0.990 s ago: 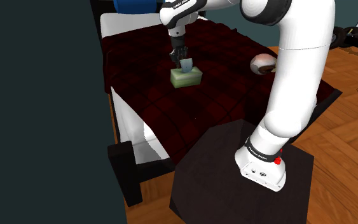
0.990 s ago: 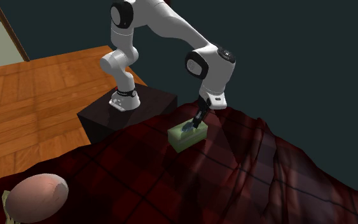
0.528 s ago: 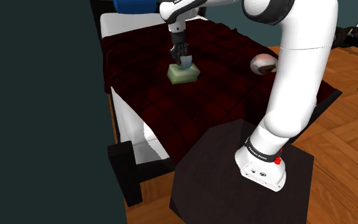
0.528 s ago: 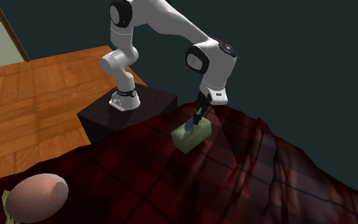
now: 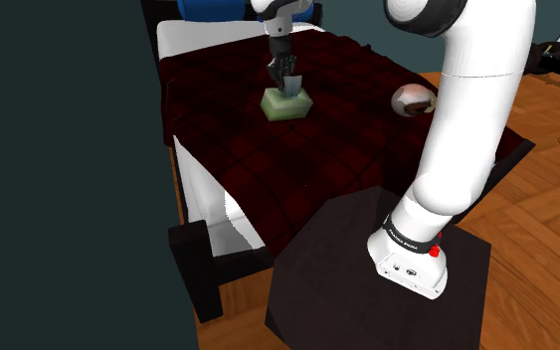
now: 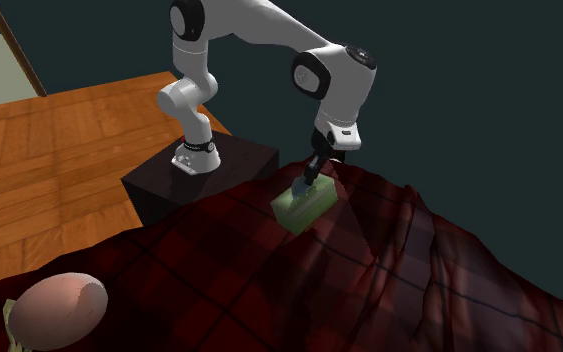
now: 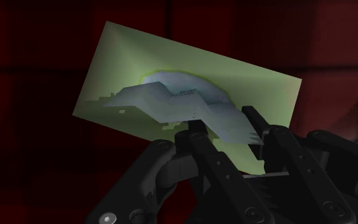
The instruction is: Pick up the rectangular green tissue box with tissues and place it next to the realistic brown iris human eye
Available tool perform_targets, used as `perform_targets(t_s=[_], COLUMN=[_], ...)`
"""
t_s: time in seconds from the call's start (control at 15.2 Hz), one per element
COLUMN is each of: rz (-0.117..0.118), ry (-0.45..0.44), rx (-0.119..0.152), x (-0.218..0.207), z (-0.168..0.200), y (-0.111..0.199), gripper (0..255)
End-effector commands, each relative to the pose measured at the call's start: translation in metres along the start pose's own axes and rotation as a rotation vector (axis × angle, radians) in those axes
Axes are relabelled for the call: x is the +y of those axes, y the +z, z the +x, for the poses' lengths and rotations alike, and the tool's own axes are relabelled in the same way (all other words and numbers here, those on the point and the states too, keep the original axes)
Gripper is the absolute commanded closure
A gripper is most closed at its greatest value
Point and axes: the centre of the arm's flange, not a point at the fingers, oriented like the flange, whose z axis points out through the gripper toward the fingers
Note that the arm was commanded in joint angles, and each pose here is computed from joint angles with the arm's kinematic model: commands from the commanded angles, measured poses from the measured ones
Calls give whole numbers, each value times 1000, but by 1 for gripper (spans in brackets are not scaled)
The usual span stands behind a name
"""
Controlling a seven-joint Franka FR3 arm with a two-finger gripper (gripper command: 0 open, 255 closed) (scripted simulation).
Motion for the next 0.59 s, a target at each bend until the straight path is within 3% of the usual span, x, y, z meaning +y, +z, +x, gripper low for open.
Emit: perform_targets(t_s=[0.0,0.53], rz=[0,0], ry=[0,0], rx=[1,1], x=[-1,2], z=[-2,-11], y=[-12,-53], gripper=[255,255])
